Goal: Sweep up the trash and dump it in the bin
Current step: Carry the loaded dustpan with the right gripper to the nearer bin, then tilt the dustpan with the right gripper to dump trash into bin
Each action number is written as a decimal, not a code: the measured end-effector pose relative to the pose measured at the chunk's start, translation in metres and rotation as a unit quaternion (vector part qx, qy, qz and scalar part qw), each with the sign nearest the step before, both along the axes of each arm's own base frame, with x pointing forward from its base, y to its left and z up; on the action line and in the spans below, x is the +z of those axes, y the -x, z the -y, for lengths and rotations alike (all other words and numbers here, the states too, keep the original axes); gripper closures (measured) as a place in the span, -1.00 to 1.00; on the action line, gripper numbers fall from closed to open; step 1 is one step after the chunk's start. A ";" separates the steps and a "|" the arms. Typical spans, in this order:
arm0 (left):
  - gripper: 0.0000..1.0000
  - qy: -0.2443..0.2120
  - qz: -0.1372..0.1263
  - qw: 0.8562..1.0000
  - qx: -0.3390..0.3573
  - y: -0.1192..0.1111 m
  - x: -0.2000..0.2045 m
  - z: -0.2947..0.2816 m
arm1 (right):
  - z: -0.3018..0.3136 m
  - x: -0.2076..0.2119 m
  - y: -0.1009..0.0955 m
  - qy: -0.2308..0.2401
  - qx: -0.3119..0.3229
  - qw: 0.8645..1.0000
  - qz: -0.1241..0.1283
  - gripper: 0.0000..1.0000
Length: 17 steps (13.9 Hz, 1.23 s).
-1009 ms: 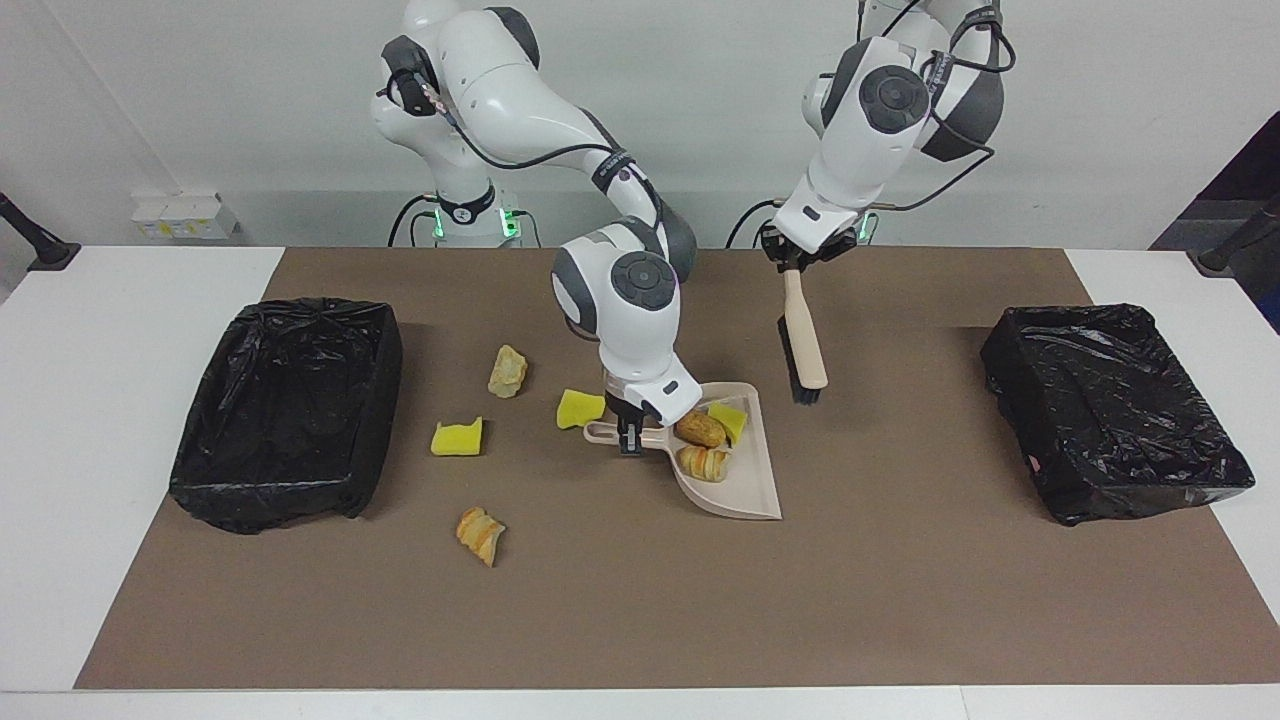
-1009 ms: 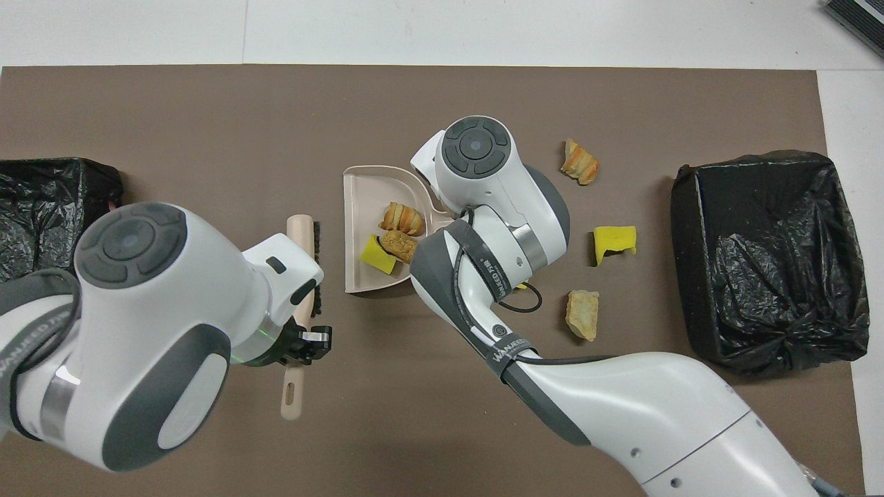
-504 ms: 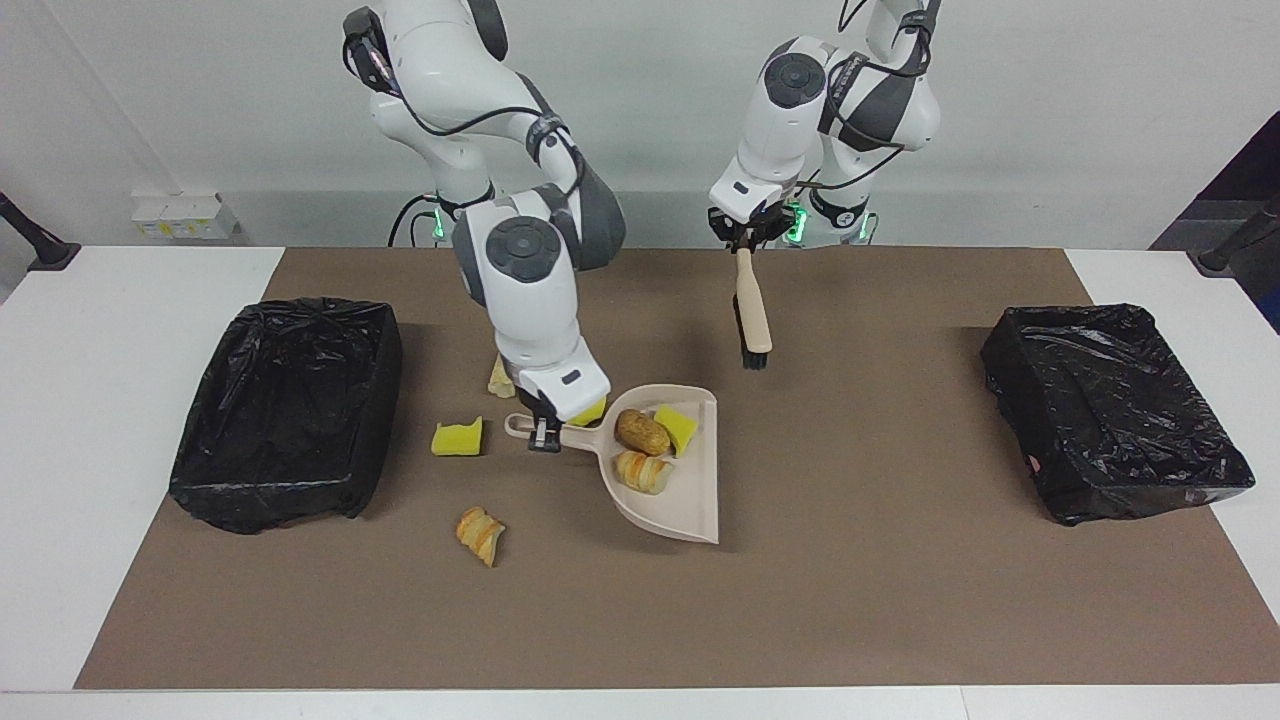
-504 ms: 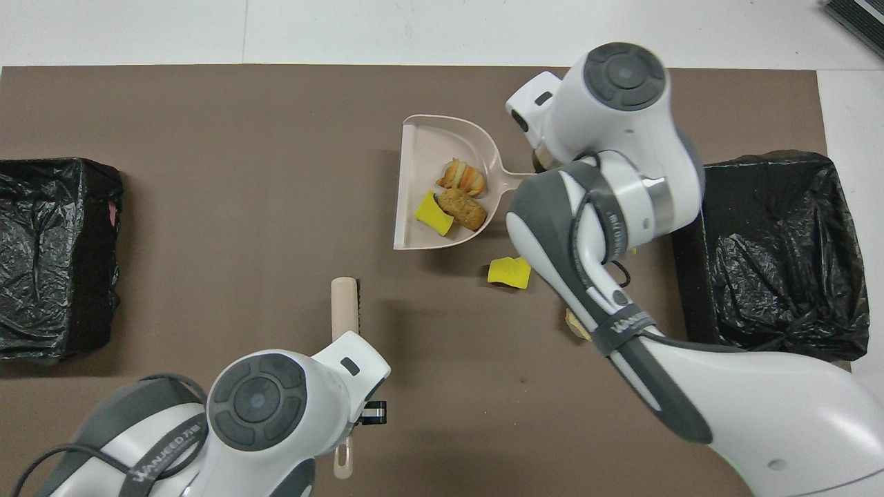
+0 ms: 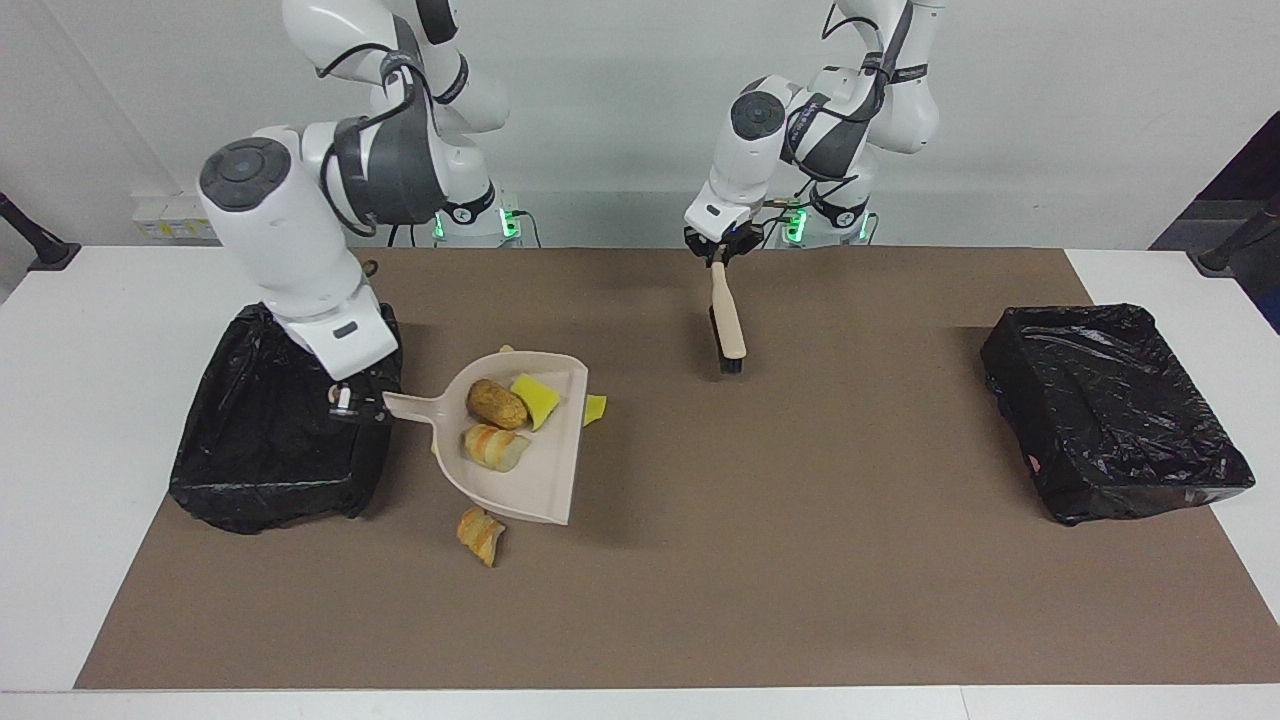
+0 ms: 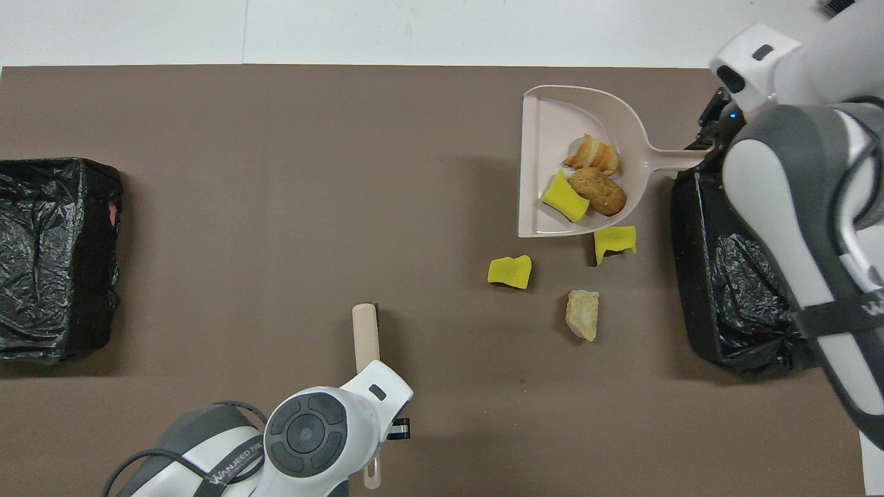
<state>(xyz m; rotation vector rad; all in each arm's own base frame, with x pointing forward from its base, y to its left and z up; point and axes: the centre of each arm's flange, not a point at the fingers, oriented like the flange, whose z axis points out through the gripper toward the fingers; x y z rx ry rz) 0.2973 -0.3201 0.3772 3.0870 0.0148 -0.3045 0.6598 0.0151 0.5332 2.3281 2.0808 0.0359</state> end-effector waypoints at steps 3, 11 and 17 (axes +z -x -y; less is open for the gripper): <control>0.48 0.004 0.003 1.000 -0.006 -0.001 -0.007 -0.002 | 0.076 0.012 0.024 0.004 0.014 1.000 -0.003 0.35; 0.48 0.011 0.011 1.000 -0.001 -0.017 -0.024 -0.001 | 0.244 -0.025 0.122 0.053 0.084 0.995 0.018 0.35; 0.48 0.010 0.010 1.000 0.013 -0.019 -0.025 -0.002 | 0.262 -0.023 0.133 0.198 0.099 0.975 0.000 0.35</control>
